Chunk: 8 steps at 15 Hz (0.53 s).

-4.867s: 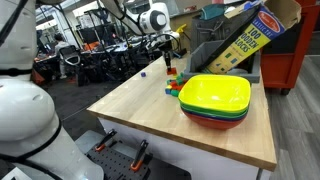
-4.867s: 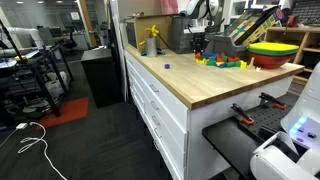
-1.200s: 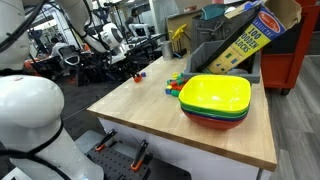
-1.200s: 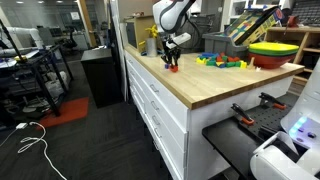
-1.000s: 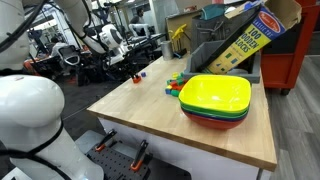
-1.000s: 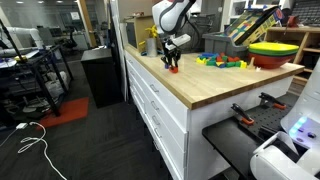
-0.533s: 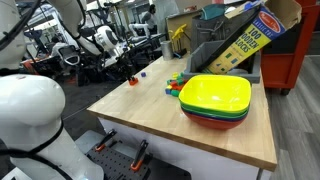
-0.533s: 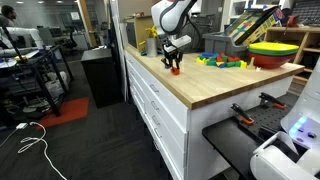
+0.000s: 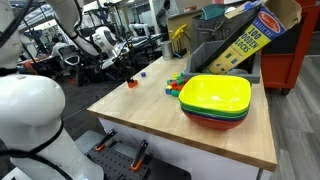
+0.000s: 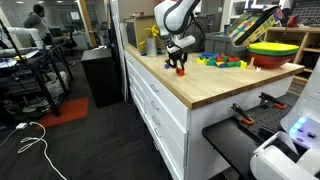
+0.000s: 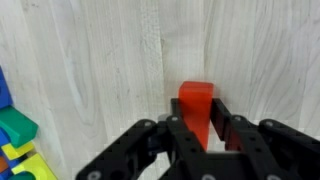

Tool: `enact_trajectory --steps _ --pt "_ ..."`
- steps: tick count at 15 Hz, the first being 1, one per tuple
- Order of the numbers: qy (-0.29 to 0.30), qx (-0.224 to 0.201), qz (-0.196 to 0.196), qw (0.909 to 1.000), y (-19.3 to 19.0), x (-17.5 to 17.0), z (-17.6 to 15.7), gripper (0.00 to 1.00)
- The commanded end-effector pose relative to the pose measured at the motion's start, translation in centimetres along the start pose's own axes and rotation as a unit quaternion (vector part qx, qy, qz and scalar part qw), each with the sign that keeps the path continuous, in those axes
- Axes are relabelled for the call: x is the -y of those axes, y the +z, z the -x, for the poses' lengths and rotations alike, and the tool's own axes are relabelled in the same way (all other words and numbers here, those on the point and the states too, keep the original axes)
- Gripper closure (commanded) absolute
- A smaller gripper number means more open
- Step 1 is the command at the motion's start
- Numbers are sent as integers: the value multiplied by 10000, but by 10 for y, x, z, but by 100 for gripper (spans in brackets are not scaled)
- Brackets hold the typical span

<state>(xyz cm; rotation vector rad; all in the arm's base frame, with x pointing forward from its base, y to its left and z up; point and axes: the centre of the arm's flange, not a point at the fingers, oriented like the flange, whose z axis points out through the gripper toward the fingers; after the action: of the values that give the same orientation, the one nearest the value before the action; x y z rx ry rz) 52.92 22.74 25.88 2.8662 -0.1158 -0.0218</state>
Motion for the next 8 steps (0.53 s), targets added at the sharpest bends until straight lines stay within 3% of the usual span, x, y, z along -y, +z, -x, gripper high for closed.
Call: enact_trajectory --steps 1,8 --pt "152 60 118 9998 -1 -15 15 91" --pt "120 80 120 9998 0 -15 19 91"
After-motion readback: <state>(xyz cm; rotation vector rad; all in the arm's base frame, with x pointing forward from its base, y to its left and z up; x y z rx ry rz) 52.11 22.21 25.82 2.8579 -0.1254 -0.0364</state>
